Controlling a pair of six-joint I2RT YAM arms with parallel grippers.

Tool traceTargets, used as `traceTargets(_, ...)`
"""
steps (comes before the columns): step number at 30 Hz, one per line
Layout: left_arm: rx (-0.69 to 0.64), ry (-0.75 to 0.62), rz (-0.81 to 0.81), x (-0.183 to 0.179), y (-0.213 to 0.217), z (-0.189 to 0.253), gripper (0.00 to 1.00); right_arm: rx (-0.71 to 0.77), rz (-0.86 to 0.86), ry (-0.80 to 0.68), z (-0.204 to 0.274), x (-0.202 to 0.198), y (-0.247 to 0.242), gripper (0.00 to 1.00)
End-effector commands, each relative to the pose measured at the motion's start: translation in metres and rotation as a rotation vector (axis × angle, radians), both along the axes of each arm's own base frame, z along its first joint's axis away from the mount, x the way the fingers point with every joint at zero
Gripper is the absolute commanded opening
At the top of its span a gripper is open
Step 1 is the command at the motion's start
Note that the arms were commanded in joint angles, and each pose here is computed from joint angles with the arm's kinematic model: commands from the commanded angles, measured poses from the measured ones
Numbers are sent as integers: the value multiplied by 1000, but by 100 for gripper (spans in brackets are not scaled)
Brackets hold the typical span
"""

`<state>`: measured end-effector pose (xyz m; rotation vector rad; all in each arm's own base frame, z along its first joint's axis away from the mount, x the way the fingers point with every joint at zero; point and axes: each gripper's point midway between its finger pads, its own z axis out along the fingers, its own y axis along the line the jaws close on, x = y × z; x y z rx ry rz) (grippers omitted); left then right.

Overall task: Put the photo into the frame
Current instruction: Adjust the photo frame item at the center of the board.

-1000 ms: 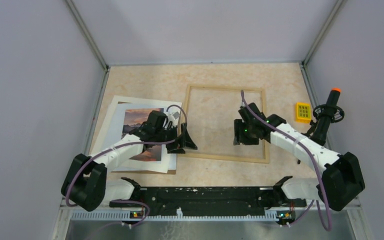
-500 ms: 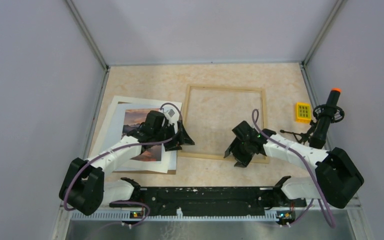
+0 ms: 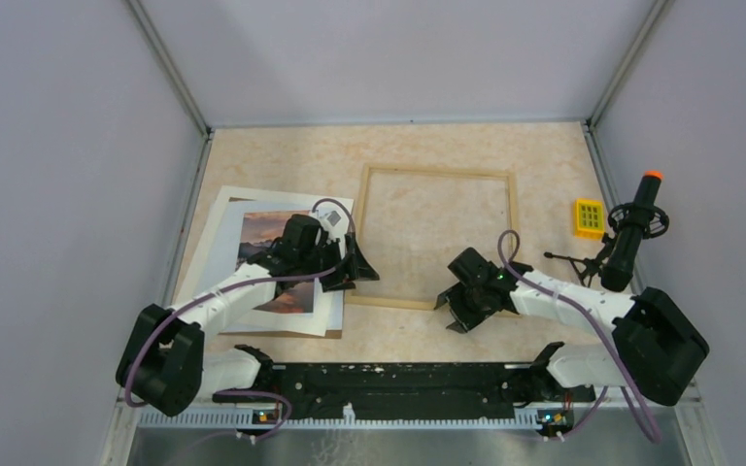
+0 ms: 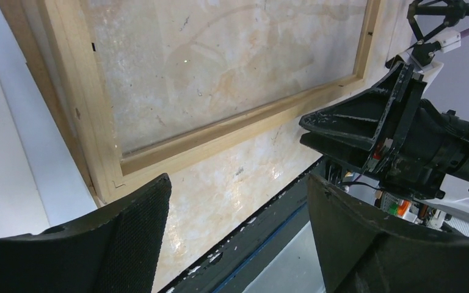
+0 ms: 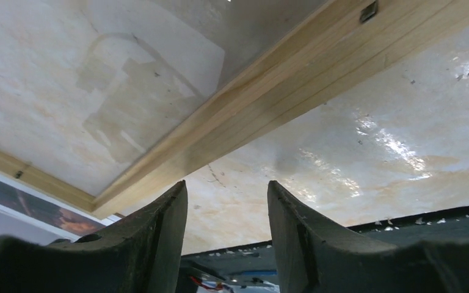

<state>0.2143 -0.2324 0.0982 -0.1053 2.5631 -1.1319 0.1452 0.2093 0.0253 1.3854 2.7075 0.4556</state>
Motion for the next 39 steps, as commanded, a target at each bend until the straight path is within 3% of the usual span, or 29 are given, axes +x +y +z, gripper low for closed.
traceTargets(1,-63,-55,-54,0,-9,7,85,31,-164,-96,12,20,-5,50)
traceTargets(7,-83,-52,-70,-4,-12,6,85,-2,-321,-143,2,27,-28,46)
traceTargets(17,-73,-42,-52,-5,-9,3,84,-46,-336,-129,-6,31,-29,34)
traceTargets(22,-71,-56,-32,-4,-7,6,85,-40,-320,-97,-12,29,-23,20)
traceTargets(30,-58,-109,14,7,-4,19,86,4,-363,-163,10,47,-19,0)
traceTargets(39,-75,-167,6,28,-13,41,88,108,-441,-230,26,74,-22,0)
